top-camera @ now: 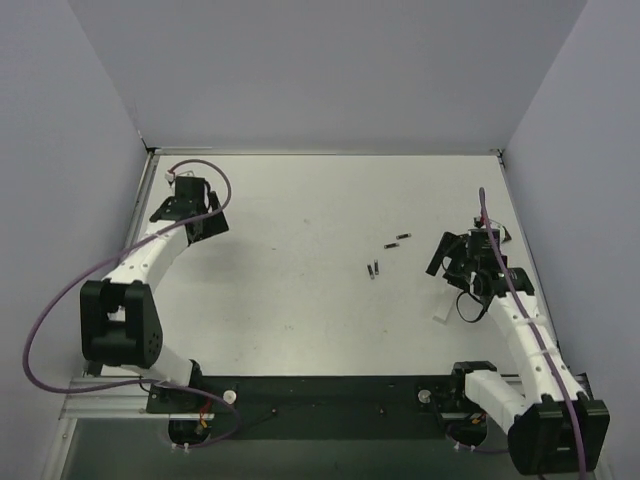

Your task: Load the batteries into the remote control

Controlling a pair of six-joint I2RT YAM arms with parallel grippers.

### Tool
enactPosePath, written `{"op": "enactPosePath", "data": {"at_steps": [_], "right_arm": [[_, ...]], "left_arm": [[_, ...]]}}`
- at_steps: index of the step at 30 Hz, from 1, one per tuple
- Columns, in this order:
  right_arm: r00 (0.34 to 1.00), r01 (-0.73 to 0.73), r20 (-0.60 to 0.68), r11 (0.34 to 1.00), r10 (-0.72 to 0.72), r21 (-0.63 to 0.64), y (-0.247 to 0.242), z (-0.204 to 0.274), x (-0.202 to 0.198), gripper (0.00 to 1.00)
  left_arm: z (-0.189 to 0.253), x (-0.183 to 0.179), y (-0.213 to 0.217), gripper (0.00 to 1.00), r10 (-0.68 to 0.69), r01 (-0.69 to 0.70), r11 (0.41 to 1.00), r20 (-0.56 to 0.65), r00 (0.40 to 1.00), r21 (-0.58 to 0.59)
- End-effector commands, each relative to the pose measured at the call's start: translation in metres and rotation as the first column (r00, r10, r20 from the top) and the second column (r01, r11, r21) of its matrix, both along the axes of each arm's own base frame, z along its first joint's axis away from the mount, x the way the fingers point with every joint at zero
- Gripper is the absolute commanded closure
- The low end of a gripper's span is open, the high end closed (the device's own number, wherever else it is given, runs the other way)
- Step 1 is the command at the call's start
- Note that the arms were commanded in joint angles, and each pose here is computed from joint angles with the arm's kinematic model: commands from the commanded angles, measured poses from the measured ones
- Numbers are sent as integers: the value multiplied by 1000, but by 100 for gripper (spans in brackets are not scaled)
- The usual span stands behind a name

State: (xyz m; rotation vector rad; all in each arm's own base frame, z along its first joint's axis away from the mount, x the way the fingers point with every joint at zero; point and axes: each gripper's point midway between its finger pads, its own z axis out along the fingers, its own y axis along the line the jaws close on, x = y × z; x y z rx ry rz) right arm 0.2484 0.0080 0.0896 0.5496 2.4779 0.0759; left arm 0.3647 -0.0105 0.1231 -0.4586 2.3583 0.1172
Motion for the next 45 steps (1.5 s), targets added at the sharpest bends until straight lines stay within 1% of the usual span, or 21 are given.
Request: {"op": "enactPosePath", "data": {"at_steps": [1, 3, 6, 9, 10, 12, 15, 18, 21, 25, 30, 32, 33, 35, 36, 37, 38, 39, 40, 42, 45], "right_arm": [[982, -76, 176, 997, 76, -6, 13, 36, -2, 11], [955, -113, 277, 994, 105, 13, 22, 56, -4, 11], [911, -162, 388, 986, 141, 23, 30, 74, -10, 11], [877, -197, 449, 980, 168, 17, 34, 83, -15, 11], [874, -202, 455, 979, 173, 15, 35, 84, -17, 11], [865, -221, 463, 975, 191, 11, 37, 87, -20, 11], [864, -240, 460, 971, 207, 14, 40, 85, -23, 12], [867, -247, 452, 969, 211, 21, 41, 82, -26, 12], [867, -241, 452, 970, 209, 15, 40, 80, -27, 12], [866, -247, 454, 969, 212, 20, 41, 80, -26, 13], [856, -275, 464, 961, 229, 33, 47, 82, -25, 13], [853, -295, 465, 954, 237, 55, 52, 80, -25, 14], [845, -305, 478, 951, 241, 60, 54, 83, -24, 14], [833, -341, 492, 935, 255, 93, 64, 82, -23, 14], [828, -354, 498, 929, 259, 105, 67, 82, -23, 14], [820, -372, 507, 920, 265, 122, 72, 83, -22, 14], [824, -378, 505, 913, 257, 154, 77, 78, -23, 14], [805, -413, 531, 892, 265, 181, 86, 83, -20, 14], [799, -435, 535, 877, 273, 203, 93, 82, -20, 14], [797, -472, 542, 836, 267, 282, 108, 81, -18, 14], [783, -518, 565, 778, 262, 356, 130, 81, -14, 14]], "left_arm": [[8, 57, 33, 3, 92, -92, 996, 56, 994, -4], [-6, 79, 51, 3, 121, -121, 993, 21, 992, -19], [-24, 106, 62, 3, 102, -102, 995, -14, 995, 3], [-46, 125, 69, 3, 92, -93, 996, -61, 994, -2], [-62, 127, 68, 3, 81, -82, 997, -97, 992, -12], [-60, 143, 66, 3, 58, -60, 998, -87, 995, -22], [-75, 155, 61, 3, 21, -27, 999, -124, 992, -43], [-92, 153, 62, 4, 8, -15, 999, -181, 983, -39], [-100, 150, 65, 9, 5, -9, 1000, -230, 973, -18], [-111, 140, 69, 20, -4, 4, 1000, -298, 955, -1], [-118, 130, 60, 44, -38, 26, 999, -352, 935, -38], [-118, 123, 52, 46, -52, 30, 997, -356, 933, -69], [-118, 120, 46, 53, -63, 37, 996, -356, 932, -81], [-106, 121, 34, 60, -77, 38, 991, -309, 948, -130], [-114, 108, 28, 66, -80, 30, 988, -329, 941, -154], [-102, 113, 16, 67, -86, 30, 979, -278, 957, -200], [-101, 108, 10, 69, -88, 25, 974, -272, 958, -226], [-99, 104, 1, 69, -94, 25, 967, -262, 961, -254], [-97, 95, -17, 69, -111, 30, 947, -238, 965, -319], [-93, 86, -31, 69, -112, 25, 922, -206, 972, -386], [-83, 58, -85, 70, -177, 81, 836, -126, 976, -543]]}}
